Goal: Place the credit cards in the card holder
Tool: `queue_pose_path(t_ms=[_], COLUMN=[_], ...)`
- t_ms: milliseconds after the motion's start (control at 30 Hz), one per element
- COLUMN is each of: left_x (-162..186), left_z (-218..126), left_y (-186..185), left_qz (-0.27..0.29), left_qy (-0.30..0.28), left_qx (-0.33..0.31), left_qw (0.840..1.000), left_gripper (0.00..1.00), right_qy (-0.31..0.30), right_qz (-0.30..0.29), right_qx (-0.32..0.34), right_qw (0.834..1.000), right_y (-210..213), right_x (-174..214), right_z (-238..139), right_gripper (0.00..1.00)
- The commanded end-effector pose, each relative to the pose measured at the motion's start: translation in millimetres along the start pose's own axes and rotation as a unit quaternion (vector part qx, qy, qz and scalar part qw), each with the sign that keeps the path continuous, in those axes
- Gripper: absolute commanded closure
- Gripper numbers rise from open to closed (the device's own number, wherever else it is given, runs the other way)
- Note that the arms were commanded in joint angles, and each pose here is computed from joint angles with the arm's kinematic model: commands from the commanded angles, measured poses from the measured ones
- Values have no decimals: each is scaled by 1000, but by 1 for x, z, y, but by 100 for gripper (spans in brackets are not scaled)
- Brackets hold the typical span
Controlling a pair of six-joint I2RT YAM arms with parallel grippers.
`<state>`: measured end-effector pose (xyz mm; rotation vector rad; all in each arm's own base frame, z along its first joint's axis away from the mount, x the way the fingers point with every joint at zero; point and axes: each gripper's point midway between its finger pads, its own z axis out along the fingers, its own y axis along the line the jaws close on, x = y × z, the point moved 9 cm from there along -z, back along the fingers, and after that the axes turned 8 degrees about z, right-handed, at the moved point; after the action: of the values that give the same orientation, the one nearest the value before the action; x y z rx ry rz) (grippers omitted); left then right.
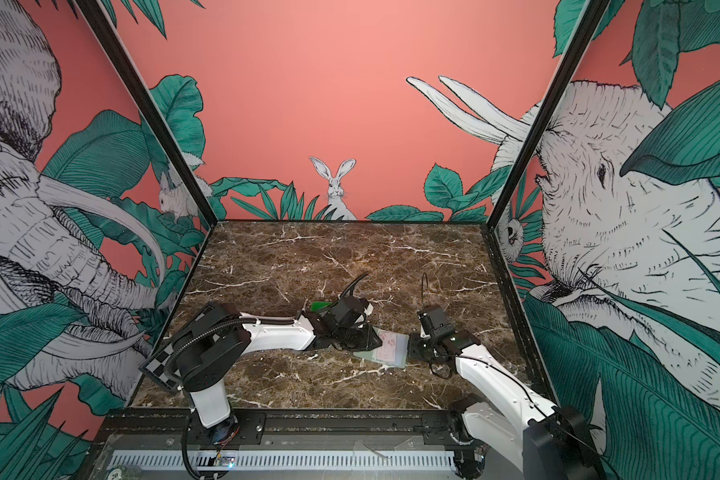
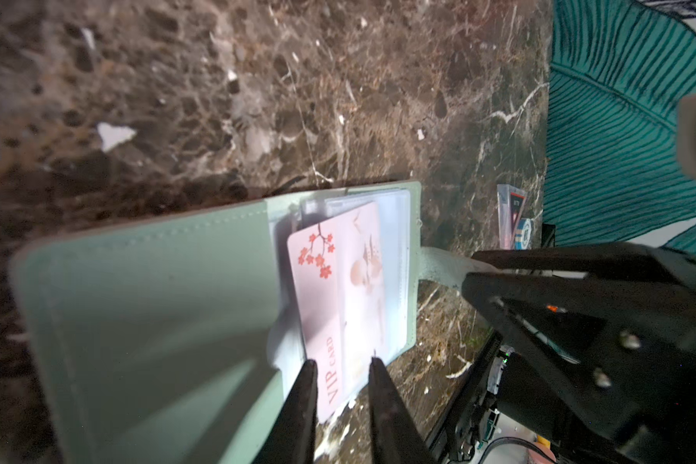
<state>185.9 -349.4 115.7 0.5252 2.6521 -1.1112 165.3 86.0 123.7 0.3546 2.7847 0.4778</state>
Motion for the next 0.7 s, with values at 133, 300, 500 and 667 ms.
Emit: queue_pose_path(t_ms=[133,300,500,667], left_x=[-6,-2,-3,-5], left_z=[-3,1,7,11], left_y=[-3,7,10,11], left_qz=[9,-2,-13,-16], left_qy=[-10,3,-1,0], left_qx=[-24,-51,-37,-28], left_qw=[1000,999,999,999], left_gripper=[75,72,71,71], right_qy=[7,3,15,19], right_qz=[3,-1,-14,-20], right_qx=[-15,-18,-6,4], right_qw=[1000,1000,1000,1000], right_y=[4,6,6,6], right_x=[-3,-6,-9,-10], right_z=[9,15,25,28], right_gripper=[72,72,75,79])
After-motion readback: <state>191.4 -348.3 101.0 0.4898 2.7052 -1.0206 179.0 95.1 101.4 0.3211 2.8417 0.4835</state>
